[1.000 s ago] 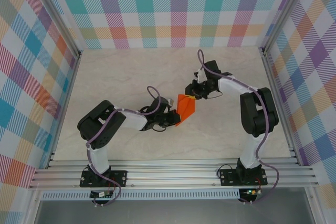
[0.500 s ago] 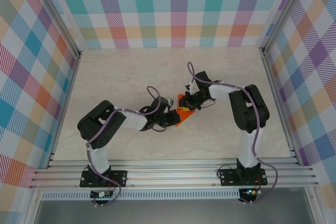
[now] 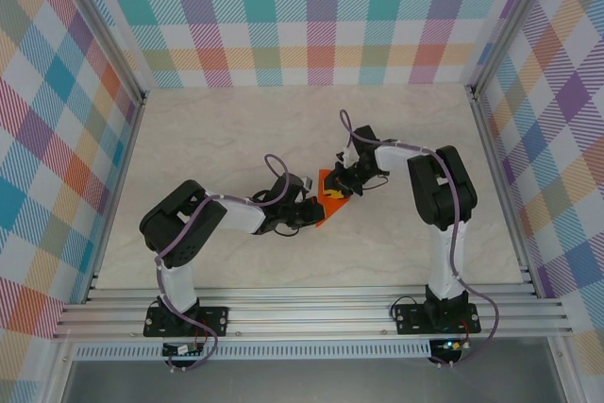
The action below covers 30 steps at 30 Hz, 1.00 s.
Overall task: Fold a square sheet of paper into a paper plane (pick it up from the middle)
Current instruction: Fourth fold the wing at the center of the table.
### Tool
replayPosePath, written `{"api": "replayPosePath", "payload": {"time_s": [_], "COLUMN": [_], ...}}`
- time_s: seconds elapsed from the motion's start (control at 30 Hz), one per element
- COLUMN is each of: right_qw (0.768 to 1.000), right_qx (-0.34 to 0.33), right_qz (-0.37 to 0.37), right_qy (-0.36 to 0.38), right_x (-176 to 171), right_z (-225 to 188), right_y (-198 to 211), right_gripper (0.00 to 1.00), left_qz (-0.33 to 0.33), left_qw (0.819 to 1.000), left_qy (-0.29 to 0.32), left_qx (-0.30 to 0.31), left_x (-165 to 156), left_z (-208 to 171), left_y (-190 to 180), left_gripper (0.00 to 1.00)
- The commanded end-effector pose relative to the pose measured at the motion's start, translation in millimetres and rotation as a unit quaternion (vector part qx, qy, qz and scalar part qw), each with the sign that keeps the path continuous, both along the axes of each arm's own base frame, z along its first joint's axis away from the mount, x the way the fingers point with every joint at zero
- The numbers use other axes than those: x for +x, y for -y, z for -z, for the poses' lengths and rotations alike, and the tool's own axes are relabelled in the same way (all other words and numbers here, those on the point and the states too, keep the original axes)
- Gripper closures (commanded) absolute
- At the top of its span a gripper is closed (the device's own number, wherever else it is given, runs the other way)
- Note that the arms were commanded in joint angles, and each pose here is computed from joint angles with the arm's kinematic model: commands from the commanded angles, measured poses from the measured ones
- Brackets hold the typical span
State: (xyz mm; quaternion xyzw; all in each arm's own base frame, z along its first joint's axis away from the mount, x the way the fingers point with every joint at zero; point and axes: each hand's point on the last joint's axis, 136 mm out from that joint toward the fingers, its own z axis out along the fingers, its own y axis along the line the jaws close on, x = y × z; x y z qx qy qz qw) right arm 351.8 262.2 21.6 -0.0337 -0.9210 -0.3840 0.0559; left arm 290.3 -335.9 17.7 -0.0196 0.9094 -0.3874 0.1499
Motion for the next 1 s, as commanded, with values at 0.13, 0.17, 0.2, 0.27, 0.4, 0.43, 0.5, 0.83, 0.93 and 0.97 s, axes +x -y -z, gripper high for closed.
{"api": "replayPosePath", "payload": {"time_s": [0.13, 0.17, 0.2, 0.27, 0.4, 0.43, 0.5, 0.83, 0.93, 0.97], "right_qw": [0.997, 0.997, 0.996, 0.996, 0.994, 0.993, 0.992, 0.993, 0.992, 0.992], "right_qx": [-0.039, -0.04, -0.04, -0.045, -0.067, -0.074, -0.082, -0.054, -0.046, -0.041], "right_qz": [0.033, 0.033, 0.033, 0.031, 0.029, 0.029, 0.031, 0.073, 0.08, 0.078], "right_qy": [0.062, 0.063, 0.066, 0.074, 0.083, 0.085, 0.087, 0.078, 0.086, 0.09], "right_x": [57, 60, 62, 67, 76, 78, 83, 106, 112, 113], "right_z": [12, 11, 10, 8, 11, 13, 15, 18, 12, 8], "right_y": [32, 34, 35, 36, 41, 42, 45, 63, 68, 67], "right_gripper": [0.8, 0.8, 0.8, 0.79, 0.79, 0.79, 0.79, 0.78, 0.78, 0.78], "left_qz": [-0.018, -0.019, -0.02, -0.02, -0.019, -0.018, -0.019, -0.02, -0.019, -0.019], "left_qw": [0.981, 0.981, 0.981, 0.98, 0.981, 0.981, 0.98, 0.98, 0.981, 0.981], "left_qy": [-0.121, -0.121, -0.121, -0.121, -0.122, -0.122, -0.123, -0.123, -0.123, -0.122], "left_qx": [0.15, 0.151, 0.153, 0.154, 0.153, 0.152, 0.153, 0.153, 0.151, 0.15], "left_x": [-54, -55, -54, -54, -54, -54, -54, -56, -56, -55], "left_z": [90, 91, 91, 92, 92, 92, 92, 92, 91, 90], "left_y": [-66, -66, -67, -67, -66, -65, -66, -67, -66, -66], "left_gripper": [1.0, 1.0, 1.0, 1.0, 1.0, 1.0, 1.0, 1.0, 1.0, 1.0]}}
